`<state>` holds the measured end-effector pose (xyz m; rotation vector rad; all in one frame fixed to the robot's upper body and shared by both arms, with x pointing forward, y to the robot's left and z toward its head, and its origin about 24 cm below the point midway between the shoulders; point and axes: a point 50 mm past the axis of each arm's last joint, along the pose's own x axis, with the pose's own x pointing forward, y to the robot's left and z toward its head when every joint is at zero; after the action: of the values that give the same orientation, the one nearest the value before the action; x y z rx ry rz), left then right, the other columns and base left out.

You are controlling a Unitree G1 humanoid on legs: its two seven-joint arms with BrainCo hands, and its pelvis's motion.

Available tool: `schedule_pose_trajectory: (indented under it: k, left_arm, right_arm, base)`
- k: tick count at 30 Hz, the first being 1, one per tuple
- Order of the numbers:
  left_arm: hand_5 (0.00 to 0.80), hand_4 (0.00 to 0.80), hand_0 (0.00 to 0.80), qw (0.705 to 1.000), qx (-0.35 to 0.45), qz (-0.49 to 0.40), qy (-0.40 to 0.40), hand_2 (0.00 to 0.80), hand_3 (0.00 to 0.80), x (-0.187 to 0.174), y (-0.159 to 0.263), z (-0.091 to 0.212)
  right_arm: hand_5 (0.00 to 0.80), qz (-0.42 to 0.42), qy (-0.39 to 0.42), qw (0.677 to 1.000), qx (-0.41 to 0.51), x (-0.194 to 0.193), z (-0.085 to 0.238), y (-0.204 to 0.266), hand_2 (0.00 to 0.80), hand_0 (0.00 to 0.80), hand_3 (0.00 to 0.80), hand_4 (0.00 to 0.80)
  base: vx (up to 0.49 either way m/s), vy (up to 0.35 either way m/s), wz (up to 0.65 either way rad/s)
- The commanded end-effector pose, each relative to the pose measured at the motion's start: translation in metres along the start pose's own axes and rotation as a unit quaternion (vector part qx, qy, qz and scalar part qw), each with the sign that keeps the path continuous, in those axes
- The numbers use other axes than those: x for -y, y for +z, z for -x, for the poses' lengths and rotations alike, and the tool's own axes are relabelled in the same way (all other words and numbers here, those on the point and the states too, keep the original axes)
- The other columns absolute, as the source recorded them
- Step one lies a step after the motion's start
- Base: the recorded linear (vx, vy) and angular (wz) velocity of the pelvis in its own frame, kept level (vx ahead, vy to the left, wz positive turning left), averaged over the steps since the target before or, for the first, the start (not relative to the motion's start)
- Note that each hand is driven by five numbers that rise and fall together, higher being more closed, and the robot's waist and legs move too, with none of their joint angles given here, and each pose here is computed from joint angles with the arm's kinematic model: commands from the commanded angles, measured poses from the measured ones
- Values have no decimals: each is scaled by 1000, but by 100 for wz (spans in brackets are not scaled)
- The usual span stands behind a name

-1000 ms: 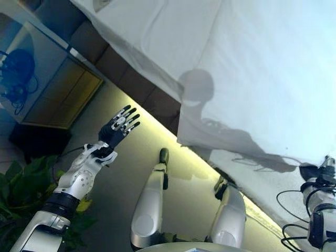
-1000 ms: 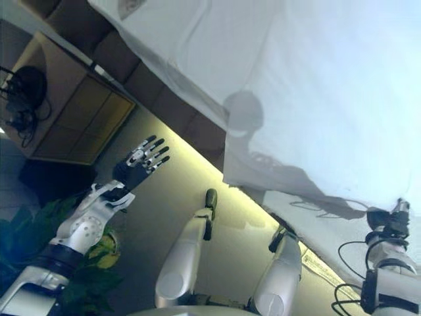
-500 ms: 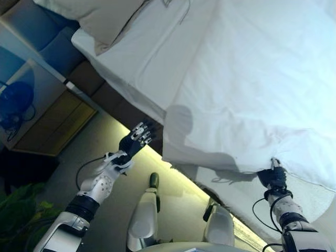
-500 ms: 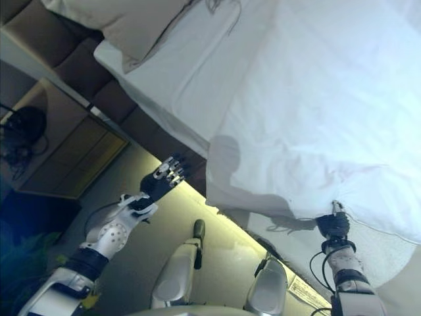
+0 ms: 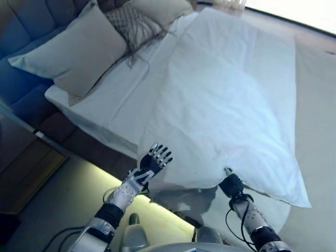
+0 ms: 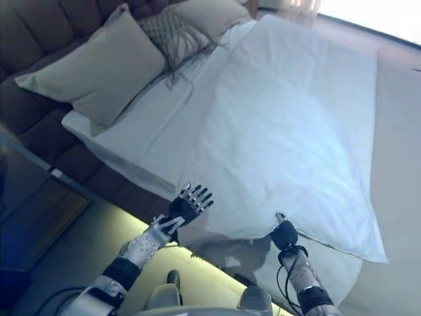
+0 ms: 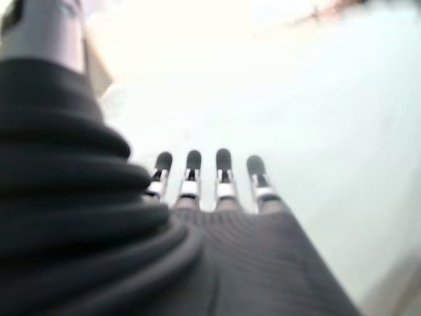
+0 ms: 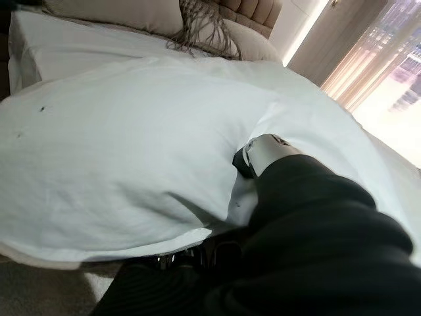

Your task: Make the bed neatly

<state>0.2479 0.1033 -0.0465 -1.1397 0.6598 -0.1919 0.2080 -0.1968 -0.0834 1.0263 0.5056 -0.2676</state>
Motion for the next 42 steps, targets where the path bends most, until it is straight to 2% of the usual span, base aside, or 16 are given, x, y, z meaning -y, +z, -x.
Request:
schedule_pose_trajectory:
  k: [1,7,10,13,16,25,29,32,38,42]
  left_arm:
    - [0,0,0,997,-27,68,27,0,0,-4,-16,2]
    - [0,0,0,994,-85,21,70,0,0,-22,-37,5]
    - [0,0,0,991,-108,-4,83,0,0,-24,-40,1]
    - [0,0,0,989,-126,15,80,0,0,-25,-46,2]
    - [0,0,0,988,-121,73,66,0,0,-23,-49,3]
    - [0,0,0,985,-95,145,0,0,0,30,-39,-28]
    - [0,0,0,977,-56,192,-73,0,0,62,-35,-40]
    - [0,0,0,975,-37,191,-103,0,0,81,-35,-44]
    - [0,0,0,977,21,189,-100,0,0,102,-28,-47]
    - [0,0,0,967,87,213,-111,0,0,126,-15,-49]
  right_arm:
    - [800,21,47,998,35,-22,2,10,800,800,800,800]
    - [800,-7,83,994,75,-41,-5,19,800,800,800,800]
    - [800,-23,116,987,107,-63,-14,37,800,800,800,800]
    - [800,-32,140,982,124,-84,-20,48,800,800,800,800]
    - [800,-35,156,978,131,-96,-21,55,800,800,800,800]
    - [800,-57,219,963,144,-146,-26,63,800,800,800,800]
    - [800,-66,242,956,150,-161,-25,65,800,800,800,800]
    - [800,-56,256,953,154,-173,-23,67,800,800,800,800]
    - [800,-51,276,947,153,-185,-21,68,800,800,800,800]
    - [800,-45,290,944,152,-198,-19,68,800,800,800,800]
  base:
    - [17,-154,-2]
    - [-122,-205,5]
    - [-257,-161,14]
    - [-127,-116,13]
    - [-48,-97,5]
    - [-75,-53,-2]
    - [-62,-13,-2]
    - [-92,32,-7]
    - [-31,7,-10]
    - [-31,52,-7]
